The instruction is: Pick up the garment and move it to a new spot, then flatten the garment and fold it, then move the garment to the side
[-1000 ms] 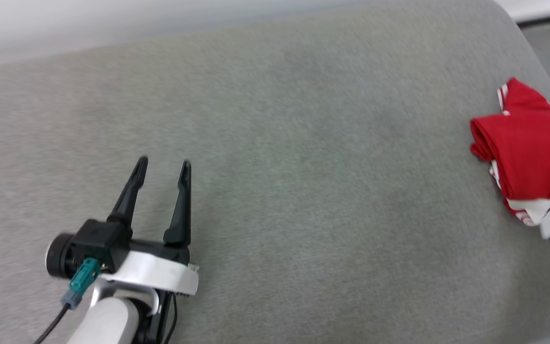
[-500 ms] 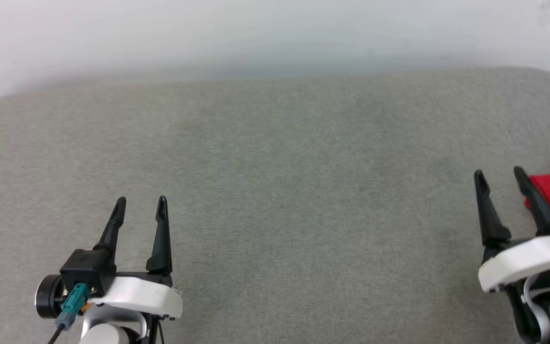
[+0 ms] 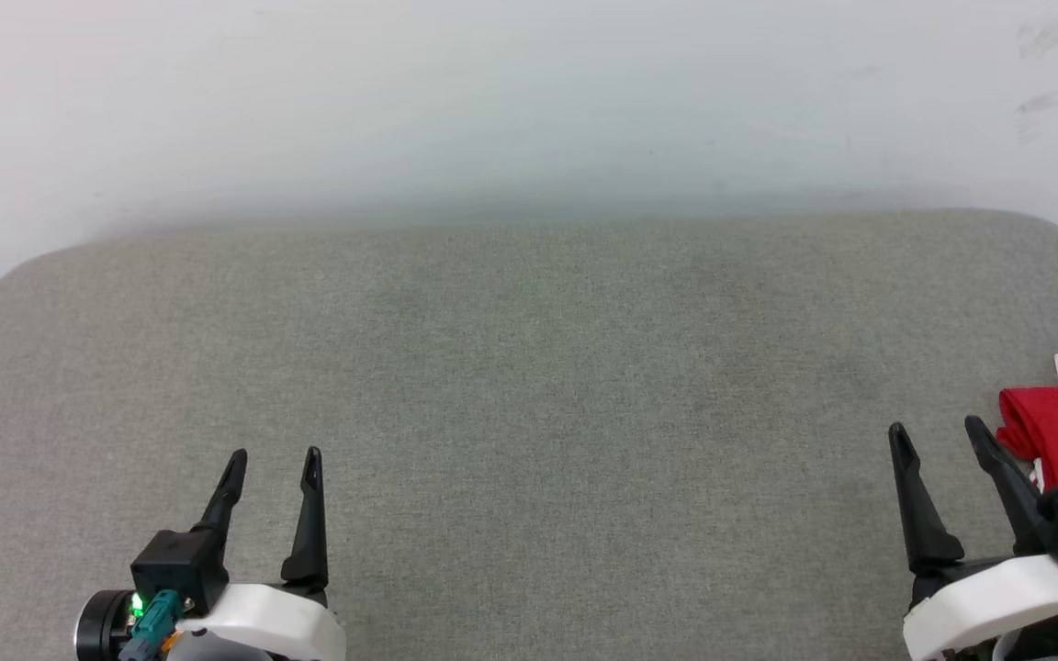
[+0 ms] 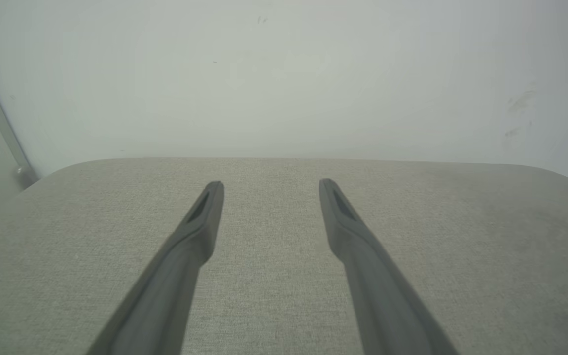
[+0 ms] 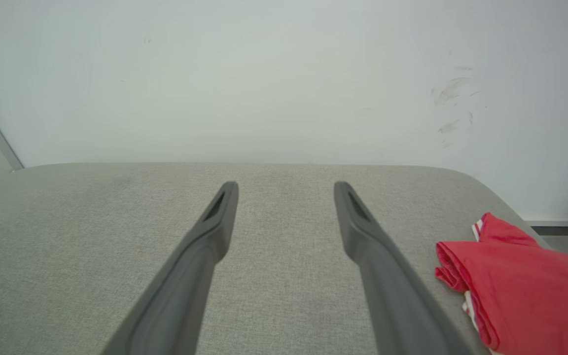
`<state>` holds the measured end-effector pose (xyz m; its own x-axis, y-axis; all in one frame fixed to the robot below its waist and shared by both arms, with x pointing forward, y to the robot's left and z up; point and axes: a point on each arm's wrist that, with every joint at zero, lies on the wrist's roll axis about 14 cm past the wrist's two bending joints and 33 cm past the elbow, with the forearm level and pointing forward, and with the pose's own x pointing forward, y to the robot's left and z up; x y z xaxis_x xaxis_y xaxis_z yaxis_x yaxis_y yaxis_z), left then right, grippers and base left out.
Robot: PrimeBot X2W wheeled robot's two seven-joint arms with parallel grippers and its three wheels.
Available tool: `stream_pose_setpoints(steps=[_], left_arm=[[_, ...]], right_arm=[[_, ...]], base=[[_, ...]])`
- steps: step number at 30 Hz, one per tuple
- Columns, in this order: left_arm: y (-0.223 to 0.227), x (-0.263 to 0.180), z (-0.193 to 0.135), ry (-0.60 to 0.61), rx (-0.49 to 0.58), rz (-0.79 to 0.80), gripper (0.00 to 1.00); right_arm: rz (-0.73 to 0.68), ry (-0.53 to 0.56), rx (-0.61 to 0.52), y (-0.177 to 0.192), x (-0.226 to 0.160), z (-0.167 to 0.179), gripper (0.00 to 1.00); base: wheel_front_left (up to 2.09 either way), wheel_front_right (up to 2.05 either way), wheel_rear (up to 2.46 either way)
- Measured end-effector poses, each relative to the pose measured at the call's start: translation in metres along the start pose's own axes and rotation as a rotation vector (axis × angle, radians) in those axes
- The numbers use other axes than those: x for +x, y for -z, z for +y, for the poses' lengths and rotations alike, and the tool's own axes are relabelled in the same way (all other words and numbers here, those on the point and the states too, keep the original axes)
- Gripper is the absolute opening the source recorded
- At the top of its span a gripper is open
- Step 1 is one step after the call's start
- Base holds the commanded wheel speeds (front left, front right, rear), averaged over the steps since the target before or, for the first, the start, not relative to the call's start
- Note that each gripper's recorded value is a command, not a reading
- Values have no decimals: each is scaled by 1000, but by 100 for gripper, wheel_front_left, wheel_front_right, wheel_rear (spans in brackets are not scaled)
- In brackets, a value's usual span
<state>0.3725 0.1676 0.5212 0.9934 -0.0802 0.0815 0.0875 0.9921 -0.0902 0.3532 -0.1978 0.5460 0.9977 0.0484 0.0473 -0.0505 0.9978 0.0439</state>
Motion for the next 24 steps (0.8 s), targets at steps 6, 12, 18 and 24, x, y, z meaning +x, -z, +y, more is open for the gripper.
stream_pose_setpoints(steps=[6, 12, 18, 24], left_arm=[[4, -5, 0, -3, -9, 10, 100], [7, -5, 0, -4, -11, 18, 100], [9, -5, 1, -4, -11, 22, 100], [9, -5, 2, -7, -8, 20, 100]], right_arm=[[12, 16, 3, 1, -7, -3, 100], [11, 19, 1, 1, -8, -3, 100], [12, 16, -2, 1, -7, -2, 100], [6, 16, -3, -1, -7, -2, 100]], base=[[0, 0, 0], [0, 0, 0], [0, 0, 0], [0, 0, 0]])
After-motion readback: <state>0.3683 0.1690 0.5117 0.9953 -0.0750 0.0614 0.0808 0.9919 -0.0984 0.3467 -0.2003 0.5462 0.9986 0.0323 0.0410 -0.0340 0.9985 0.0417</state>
